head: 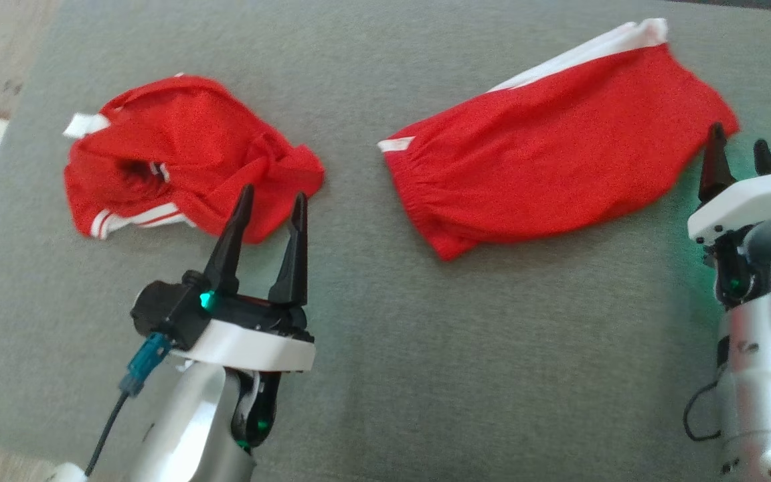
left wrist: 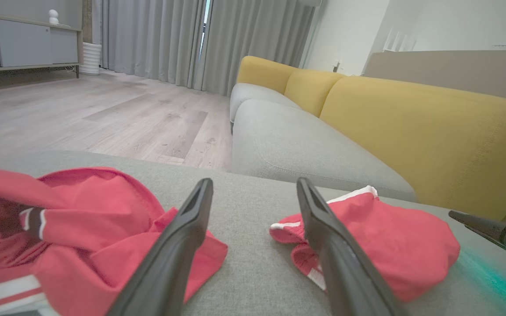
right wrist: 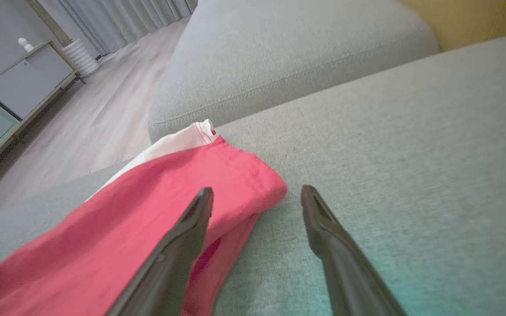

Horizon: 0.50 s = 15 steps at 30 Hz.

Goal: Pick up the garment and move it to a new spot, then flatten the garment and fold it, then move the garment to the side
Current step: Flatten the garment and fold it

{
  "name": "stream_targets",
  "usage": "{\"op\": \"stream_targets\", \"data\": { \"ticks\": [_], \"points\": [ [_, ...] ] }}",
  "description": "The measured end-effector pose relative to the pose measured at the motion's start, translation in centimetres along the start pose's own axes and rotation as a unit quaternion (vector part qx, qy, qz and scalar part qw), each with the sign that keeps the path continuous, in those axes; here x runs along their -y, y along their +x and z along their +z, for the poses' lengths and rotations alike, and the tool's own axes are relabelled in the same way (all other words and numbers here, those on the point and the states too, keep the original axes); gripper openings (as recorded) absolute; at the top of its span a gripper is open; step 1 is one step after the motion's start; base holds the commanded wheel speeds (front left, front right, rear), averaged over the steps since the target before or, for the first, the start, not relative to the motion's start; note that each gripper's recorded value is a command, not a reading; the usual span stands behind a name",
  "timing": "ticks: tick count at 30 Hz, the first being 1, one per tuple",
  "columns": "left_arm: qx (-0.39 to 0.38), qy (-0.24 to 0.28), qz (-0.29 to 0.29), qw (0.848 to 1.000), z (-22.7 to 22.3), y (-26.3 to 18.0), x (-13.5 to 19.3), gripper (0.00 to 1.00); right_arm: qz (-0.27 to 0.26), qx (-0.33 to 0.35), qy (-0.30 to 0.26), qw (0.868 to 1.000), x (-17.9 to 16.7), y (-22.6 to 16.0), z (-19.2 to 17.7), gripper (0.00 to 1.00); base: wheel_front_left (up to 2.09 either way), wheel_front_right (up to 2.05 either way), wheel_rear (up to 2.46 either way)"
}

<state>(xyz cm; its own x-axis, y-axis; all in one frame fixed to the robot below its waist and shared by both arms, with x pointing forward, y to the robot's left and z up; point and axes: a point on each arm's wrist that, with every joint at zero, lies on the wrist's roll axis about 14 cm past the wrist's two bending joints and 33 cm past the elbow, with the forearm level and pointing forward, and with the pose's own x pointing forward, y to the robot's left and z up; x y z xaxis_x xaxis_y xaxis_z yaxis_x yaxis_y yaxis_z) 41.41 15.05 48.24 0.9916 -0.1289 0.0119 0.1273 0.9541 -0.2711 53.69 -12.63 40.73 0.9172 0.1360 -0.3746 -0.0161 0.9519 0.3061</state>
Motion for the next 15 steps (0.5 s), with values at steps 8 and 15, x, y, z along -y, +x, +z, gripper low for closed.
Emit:
{"op": "stream_targets", "data": {
  "ticks": [8, 15],
  "points": [
    [-0.006, 0.002, 0.031, 0.999, -0.2, -0.6, -2.1, 1.0, 0.003, -0.09, 0.014, 0.996, -1.8, 3.4, -4.0, 1.0, 0.0, 0.0, 0.0],
    [-0.018, -0.005, 0.033, 0.999, -1.1, -0.6, -2.1, 1.0, 0.007, -0.108, -0.002, 0.994, -2.5, 4.9, -4.2, 0.0, 0.0, 0.0, 0.0]
  ]
}}
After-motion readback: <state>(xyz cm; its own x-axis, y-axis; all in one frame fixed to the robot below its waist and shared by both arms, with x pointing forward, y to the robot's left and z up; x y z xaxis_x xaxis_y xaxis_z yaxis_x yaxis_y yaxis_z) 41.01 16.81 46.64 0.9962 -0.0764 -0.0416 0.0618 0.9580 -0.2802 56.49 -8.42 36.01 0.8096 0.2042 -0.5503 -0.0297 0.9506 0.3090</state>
